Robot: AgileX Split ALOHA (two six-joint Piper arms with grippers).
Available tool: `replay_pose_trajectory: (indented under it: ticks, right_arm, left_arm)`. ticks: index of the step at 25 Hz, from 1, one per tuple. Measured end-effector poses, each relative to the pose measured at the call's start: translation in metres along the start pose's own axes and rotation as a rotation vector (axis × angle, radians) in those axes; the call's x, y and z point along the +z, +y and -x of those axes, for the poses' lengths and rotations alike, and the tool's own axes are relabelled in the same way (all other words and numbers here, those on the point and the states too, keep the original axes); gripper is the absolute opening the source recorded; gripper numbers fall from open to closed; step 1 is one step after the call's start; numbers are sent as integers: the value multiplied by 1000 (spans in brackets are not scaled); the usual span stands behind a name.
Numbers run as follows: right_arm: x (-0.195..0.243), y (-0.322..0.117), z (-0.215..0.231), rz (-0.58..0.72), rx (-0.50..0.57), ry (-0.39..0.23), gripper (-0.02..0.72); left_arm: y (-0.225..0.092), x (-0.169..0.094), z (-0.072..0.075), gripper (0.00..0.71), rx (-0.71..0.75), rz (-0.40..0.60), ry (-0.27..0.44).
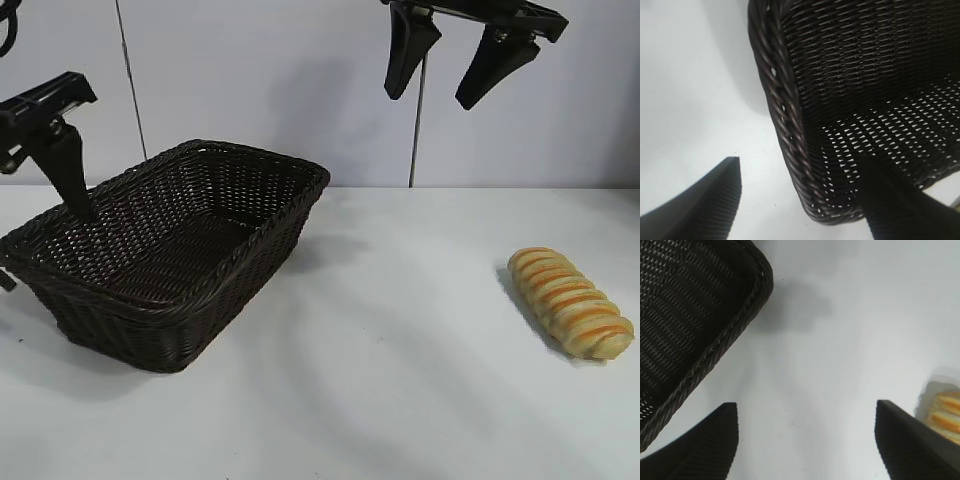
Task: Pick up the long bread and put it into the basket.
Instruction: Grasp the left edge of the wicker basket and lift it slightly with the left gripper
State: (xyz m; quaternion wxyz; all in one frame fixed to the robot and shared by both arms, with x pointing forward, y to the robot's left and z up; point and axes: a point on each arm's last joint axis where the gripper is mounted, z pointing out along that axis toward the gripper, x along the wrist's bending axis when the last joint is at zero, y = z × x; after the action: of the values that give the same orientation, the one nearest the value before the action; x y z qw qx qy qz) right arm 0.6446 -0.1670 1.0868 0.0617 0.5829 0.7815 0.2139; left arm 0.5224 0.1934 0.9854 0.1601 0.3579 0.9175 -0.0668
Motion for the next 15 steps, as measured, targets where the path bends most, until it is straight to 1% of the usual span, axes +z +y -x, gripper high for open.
replay_pose_trajectory:
  ticks: [3,8,12,15]
  right_arm:
    - [0,0,0,0,0,0,548]
    - [0,0,0,0,0,0,548]
    - [0,0,0,0,0,0,548]
    - [0,0,0,0,0,0,548]
  left_arm:
    - [2,11,0,487,-5,-3,15]
    - [6,36,-2,487,-17,-20,68]
    - [9,49,0,487,-23,-7,59]
    - [11,50,1,479,-23,4,43]
